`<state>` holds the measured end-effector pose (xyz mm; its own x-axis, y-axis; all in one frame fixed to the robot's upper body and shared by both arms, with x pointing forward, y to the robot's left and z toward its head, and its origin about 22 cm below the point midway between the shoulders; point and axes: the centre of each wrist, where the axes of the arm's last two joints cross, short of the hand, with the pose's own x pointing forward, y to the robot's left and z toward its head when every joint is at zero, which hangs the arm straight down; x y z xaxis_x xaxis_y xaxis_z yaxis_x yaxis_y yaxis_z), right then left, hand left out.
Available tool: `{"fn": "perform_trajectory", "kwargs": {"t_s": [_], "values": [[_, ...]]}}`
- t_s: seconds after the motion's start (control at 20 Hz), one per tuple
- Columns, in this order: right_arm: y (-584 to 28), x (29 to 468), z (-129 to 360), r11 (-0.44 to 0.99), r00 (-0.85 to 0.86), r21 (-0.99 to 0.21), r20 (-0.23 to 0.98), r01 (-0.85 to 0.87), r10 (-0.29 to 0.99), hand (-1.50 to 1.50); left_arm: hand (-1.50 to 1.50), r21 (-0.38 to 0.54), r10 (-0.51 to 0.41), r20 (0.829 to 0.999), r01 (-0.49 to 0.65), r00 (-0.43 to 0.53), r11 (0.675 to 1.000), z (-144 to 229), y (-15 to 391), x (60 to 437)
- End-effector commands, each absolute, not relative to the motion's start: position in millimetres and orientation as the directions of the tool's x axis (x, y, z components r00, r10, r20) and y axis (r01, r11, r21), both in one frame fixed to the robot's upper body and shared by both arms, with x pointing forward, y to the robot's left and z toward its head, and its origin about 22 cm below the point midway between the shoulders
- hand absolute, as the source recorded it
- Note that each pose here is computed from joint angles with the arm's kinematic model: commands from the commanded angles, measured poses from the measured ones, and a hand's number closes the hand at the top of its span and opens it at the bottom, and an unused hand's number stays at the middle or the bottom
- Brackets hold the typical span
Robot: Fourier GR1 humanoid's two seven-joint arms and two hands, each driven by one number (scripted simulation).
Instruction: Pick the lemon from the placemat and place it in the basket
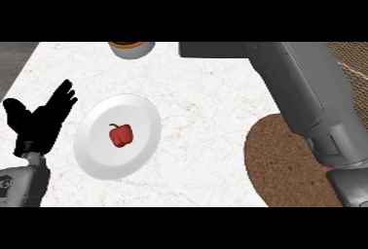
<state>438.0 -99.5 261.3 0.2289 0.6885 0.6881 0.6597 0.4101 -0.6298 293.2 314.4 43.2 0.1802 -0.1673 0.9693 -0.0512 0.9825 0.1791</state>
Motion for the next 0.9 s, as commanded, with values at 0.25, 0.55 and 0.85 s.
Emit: {"fn": "perform_trajectory", "kwargs": {"t_s": [0.25, 0.55, 0.85], "values": [[-146.9, 458.5, 264.7, 0.243, 0.396, -0.672, 0.647, 0.700, 0.651, 1.50, 0.00, 0.188, -0.178, 0.971, -0.052, 0.160, 0.981, 43.7, 315.0, 291.6], [-232.3, 457.3, 240.4, 0.240, 0.406, -0.682, 0.640, 0.691, 0.653, 1.50, 0.00, 0.172, -0.158, 0.970, -0.065, 0.187, 0.983, 49.2, 319.2, 295.6], [-272.3, 447.2, 209.4, 0.252, 0.404, -0.671, 0.658, 0.698, 0.635, 1.50, 0.00, 0.173, -0.162, 0.969, -0.041, 0.189, 0.984, 43.6, 313.2, 289.3]]}}
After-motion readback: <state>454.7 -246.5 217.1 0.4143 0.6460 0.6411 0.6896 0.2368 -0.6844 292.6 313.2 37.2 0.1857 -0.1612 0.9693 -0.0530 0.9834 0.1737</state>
